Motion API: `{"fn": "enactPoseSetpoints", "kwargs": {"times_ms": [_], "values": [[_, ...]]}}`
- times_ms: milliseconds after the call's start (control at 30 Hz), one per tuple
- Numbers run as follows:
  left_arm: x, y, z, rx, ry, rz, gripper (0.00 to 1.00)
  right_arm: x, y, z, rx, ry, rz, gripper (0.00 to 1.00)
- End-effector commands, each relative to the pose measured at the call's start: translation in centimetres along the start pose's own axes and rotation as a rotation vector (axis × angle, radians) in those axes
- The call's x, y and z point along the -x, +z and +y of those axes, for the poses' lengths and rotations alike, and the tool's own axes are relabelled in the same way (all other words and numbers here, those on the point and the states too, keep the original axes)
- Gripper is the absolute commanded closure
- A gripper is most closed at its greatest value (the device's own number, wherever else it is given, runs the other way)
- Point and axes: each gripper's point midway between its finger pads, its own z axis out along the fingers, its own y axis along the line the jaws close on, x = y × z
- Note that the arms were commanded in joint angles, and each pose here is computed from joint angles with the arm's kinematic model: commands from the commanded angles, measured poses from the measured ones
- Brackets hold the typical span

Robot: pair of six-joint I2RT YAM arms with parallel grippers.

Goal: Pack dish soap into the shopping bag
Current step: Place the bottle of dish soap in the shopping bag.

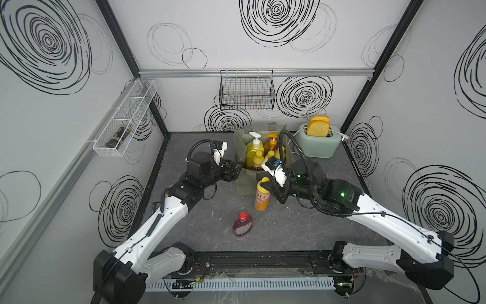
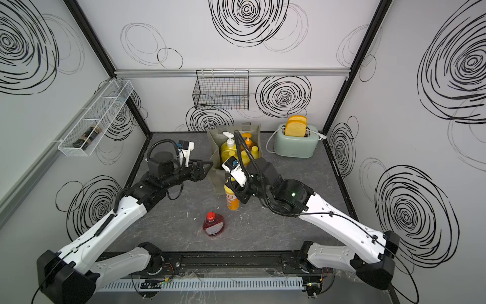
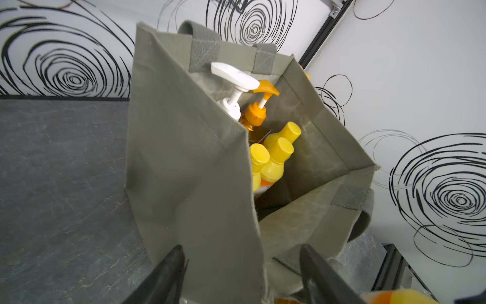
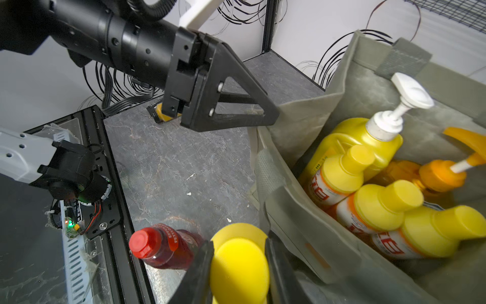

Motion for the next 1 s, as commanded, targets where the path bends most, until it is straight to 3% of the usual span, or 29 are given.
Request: {"fn": "enactPoseSetpoints", "kwargs": {"times_ms": [0,133,300,667,967], "values": [[-0.2,0.4,0.1,0.014,0.021,0.024,0.47,2.1,-2.8,-1.2,-0.058,0.013,-0.098,1.00],[-1.9,0.6,0.5,0.017,0.009,0.061,0.60,1.9,-4.5,-2.0,-0.100,0.016,-0.098,1.00],[-3.2,0.5,0.4,0.016,0.014,0.085,0.64,3.1,-6.7,-2.2,-0.110,0.019,-0.122,1.00],[-5.2,1.1,-0.2,0.017,0.033,0.120,0.77,9.5,-11.4,0.9,0.075,0.003,-0.279,1.00],[-6.2,1.3,-0.1,0.032,0.047,0.143,0.85,14.7,-14.3,1.4,0.099,-0.048,-0.430,1.00]]}}
